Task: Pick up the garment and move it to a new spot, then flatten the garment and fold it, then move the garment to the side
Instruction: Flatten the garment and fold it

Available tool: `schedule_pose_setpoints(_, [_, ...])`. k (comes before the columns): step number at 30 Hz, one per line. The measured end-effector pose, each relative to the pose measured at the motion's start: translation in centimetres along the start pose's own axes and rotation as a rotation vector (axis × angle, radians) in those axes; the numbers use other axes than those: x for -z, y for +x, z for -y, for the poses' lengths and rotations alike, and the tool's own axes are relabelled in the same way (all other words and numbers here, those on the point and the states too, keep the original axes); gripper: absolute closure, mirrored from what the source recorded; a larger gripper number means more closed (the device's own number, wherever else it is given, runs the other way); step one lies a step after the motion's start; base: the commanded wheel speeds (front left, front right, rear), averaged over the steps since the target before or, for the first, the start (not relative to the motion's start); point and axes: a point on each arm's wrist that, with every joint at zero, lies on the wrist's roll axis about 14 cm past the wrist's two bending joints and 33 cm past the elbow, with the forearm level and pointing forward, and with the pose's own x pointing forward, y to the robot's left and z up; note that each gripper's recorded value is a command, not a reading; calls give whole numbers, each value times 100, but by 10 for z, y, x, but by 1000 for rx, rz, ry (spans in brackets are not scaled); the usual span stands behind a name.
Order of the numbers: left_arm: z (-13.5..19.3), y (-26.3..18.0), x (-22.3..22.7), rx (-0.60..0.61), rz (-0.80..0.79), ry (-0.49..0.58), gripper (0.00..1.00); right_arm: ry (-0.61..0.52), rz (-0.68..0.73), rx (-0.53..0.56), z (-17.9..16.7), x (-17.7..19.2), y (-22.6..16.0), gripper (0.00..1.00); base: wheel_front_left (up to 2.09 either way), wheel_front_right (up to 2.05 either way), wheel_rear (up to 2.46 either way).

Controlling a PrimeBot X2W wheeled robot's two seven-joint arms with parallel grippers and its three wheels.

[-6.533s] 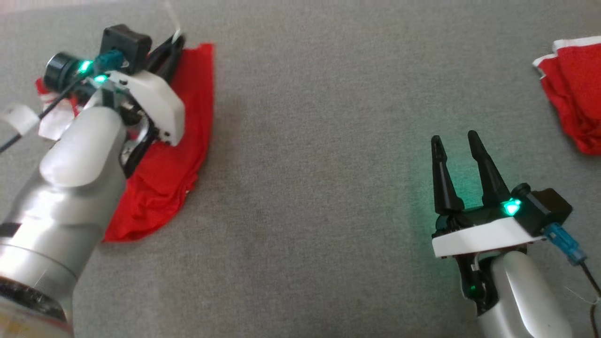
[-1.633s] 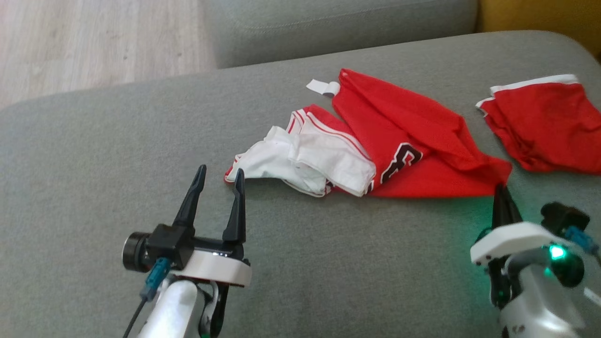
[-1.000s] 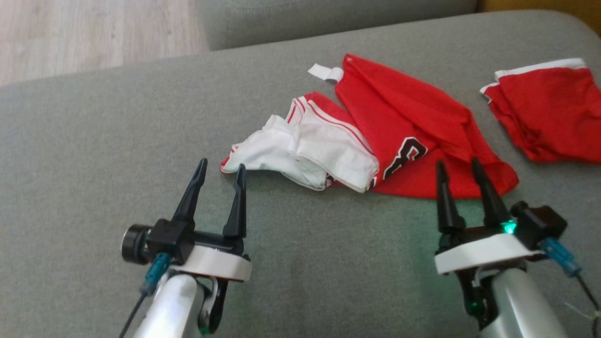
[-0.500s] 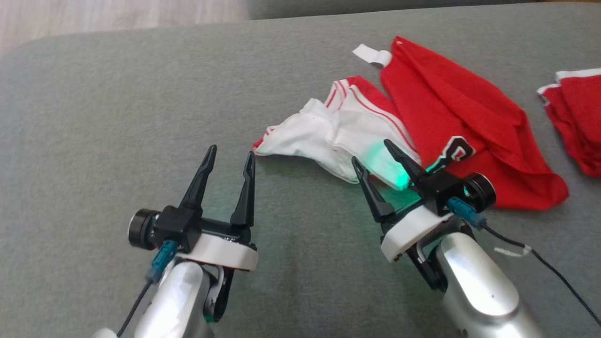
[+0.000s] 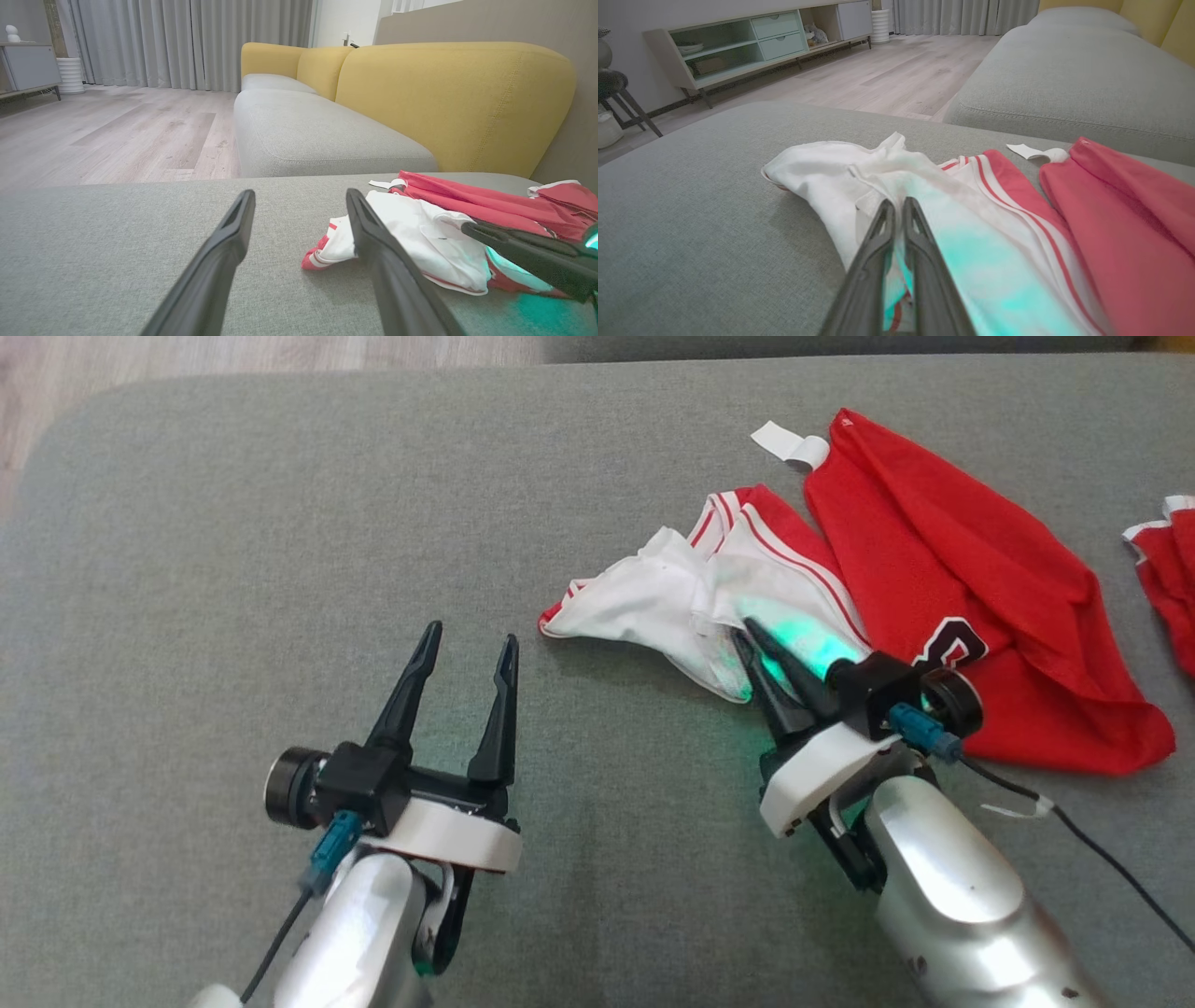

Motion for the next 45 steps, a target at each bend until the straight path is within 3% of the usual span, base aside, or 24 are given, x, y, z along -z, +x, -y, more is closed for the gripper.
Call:
schedule_pose_setpoints(10, [8, 2, -5, 17, 14, -7, 0, 0, 65, 42, 14, -21, -4, 100, 0, 0, 0])
schedule_pose_setpoints(22, [3, 6, -13, -10, 35, -53, 0, -321, 138, 109, 113, -128, 33, 100, 0, 0, 0])
schedule_pose_setpoints(31, [-18, 6, -20, -71, 46, -73, 0, -497, 61, 131, 165, -154, 88, 100, 0, 0, 0])
schedule_pose_setpoints(35, [-37, -1, -22, -139, 45, -75, 0, -493, 68, 159, 179, -169, 118, 100, 0, 0, 0])
schedule_pose_setpoints(36, [-41, -2, -20, -155, 39, -74, 0, -491, 80, 163, 180, -174, 125, 25, 0, 0, 0])
schedule_pose_setpoints(37, [-44, -4, -18, -166, 32, -72, 0, -484, 80, 174, 183, -176, 131, 0, 0, 0, 0])
schedule_pose_setpoints(45, [-49, 4, -12, -177, 23, -62, 0, -416, 135, 169, 172, -164, 143, 0, 0, 0, 0])
